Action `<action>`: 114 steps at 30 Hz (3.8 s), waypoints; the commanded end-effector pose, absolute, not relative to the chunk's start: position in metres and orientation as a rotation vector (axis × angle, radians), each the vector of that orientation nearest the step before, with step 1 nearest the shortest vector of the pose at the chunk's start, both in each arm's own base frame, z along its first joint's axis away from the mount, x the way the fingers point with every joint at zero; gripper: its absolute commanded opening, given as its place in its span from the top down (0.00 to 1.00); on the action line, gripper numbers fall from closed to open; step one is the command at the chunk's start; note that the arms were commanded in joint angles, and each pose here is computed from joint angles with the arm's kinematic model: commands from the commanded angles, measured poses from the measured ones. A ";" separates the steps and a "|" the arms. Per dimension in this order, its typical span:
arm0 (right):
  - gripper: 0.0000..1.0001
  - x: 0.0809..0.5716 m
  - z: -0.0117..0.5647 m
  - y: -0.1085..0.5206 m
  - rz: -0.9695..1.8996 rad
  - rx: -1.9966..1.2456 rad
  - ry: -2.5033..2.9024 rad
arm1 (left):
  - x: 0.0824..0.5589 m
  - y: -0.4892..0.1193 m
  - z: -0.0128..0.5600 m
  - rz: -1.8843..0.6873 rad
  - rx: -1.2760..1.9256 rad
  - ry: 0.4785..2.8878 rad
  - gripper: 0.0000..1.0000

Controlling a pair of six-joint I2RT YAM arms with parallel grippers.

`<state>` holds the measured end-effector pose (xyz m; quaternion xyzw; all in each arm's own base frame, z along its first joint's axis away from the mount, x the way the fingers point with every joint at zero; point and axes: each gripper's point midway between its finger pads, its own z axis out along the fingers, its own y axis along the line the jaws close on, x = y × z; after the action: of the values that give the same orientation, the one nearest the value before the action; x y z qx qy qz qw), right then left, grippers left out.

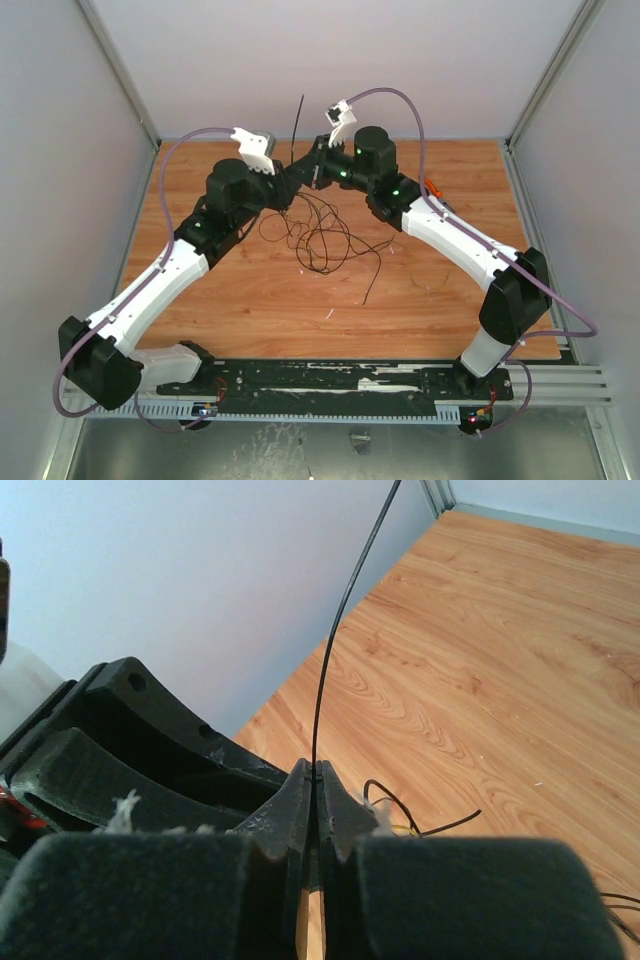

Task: Zip-tie the wires
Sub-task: Adjust the cable at the center of the board, then place the cable at the center of the board.

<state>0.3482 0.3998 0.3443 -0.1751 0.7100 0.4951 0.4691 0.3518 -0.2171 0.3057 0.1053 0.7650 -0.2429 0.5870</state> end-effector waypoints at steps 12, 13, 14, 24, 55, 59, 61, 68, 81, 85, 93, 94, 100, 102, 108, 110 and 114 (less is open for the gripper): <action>1.00 0.345 0.378 0.396 1.251 -0.397 1.652 | 0.350 -0.218 0.283 -0.570 0.246 1.817 0.83; 1.00 0.344 0.379 0.396 1.252 -0.398 1.650 | 0.350 -0.218 0.282 -0.570 0.245 1.819 0.83; 1.00 0.344 0.380 0.396 1.251 -0.396 1.649 | 0.350 -0.218 0.280 -0.568 0.247 1.823 0.84; 1.00 0.348 0.396 0.398 1.240 -0.411 1.615 | 0.346 -0.219 0.267 -0.588 0.234 1.847 0.93; 1.00 0.338 0.446 0.388 1.275 -0.402 1.513 | 0.337 -0.219 0.182 -0.595 0.183 1.983 0.95; 1.00 0.341 0.421 0.377 1.221 -0.405 1.576 | 0.339 -0.224 0.210 -0.628 0.188 1.927 0.95; 1.00 0.340 0.408 0.371 1.202 -0.419 1.604 | 0.341 -0.227 0.226 -0.643 0.191 1.906 0.96; 0.59 0.336 0.390 0.313 1.094 -0.334 1.647 | 0.344 -0.240 0.263 -0.677 0.216 1.854 0.99; 0.40 0.330 0.372 0.124 0.570 0.009 1.702 | 0.323 -0.297 0.376 -0.750 0.339 1.686 1.00; 0.40 0.322 0.362 0.100 0.514 0.072 1.700 | 0.301 -0.314 0.419 -0.778 0.373 1.660 1.00; 0.40 0.316 0.341 0.088 0.488 0.122 1.726 | 0.244 -0.330 0.461 -0.880 0.367 1.634 1.00; 0.40 0.316 0.340 0.087 0.483 0.127 1.727 | 0.239 -0.330 0.465 -0.880 0.372 1.626 1.00; 0.41 0.326 0.322 0.083 0.452 0.145 1.763 | 0.264 -0.328 0.441 -0.729 0.358 1.667 0.95; 0.41 0.330 0.315 0.084 0.450 0.148 1.779 | 0.288 -0.332 0.416 -0.694 0.354 1.734 0.94; 0.41 0.338 0.295 0.081 0.419 0.159 1.817 | 0.374 -0.314 0.315 -0.641 0.280 1.953 0.93; 0.41 0.340 0.288 0.079 0.410 0.162 1.831 | 0.400 -0.307 0.274 -0.624 0.249 2.029 0.94; 0.41 0.345 0.280 0.080 0.413 0.163 1.848 | 0.445 -0.294 0.204 -0.562 0.180 2.140 0.97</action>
<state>0.3370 0.0859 0.2776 0.0684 0.7995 0.1864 0.5668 0.4186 -0.2933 0.2441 0.0856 0.8525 -0.2149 0.4687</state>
